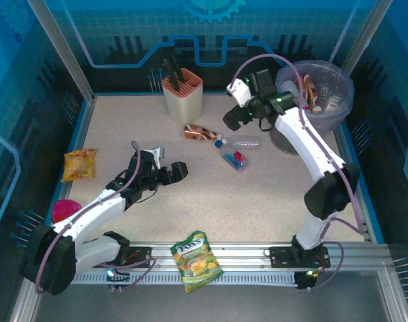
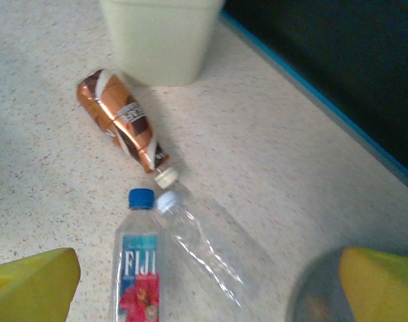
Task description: Put the plastic bottles in the bin
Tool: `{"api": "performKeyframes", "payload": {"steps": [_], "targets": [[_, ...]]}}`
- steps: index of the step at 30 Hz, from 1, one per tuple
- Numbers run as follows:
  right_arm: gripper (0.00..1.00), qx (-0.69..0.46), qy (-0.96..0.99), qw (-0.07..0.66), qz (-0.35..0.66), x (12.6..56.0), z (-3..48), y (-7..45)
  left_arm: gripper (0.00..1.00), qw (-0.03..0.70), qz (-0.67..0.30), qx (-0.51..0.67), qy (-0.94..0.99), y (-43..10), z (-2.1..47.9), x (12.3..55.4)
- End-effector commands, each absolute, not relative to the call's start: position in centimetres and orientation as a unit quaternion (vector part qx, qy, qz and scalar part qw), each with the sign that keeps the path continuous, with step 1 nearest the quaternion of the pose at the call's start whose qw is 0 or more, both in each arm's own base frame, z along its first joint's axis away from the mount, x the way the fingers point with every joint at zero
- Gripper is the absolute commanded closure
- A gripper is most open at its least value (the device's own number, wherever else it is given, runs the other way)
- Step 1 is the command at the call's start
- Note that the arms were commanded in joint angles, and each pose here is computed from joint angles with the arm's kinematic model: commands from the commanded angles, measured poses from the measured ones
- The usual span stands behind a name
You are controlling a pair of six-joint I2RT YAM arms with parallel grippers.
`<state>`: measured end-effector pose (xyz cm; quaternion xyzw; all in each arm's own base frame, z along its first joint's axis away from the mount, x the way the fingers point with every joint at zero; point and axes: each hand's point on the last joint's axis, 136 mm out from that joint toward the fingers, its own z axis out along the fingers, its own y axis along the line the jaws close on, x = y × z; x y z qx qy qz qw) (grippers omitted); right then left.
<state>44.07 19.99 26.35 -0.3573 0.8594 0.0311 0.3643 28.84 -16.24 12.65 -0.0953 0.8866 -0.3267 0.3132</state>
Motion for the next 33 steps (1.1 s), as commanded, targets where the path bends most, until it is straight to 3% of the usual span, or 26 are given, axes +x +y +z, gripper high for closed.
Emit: {"api": "performKeyframes", "payload": {"steps": [1,11,19,33], "targets": [[0.00,-0.427,0.827,0.357,0.075,45.7,22.7,23.9,0.01,0.316,-0.310,-0.119,0.889,-15.1,12.4,28.6],[0.00,-0.486,0.803,0.330,0.100,49.6,13.1,30.7,0.01,0.314,-0.307,-0.127,0.890,-14.6,11.9,28.2],[0.00,-0.468,0.804,0.357,0.081,53.1,8.5,32.9,0.01,0.310,-0.302,-0.127,0.892,-14.5,11.3,28.1],[0.03,-0.496,0.794,0.326,0.131,51.8,5.4,35.2,0.01,0.310,-0.300,-0.127,0.893,-14.3,11.1,28.0]]}}
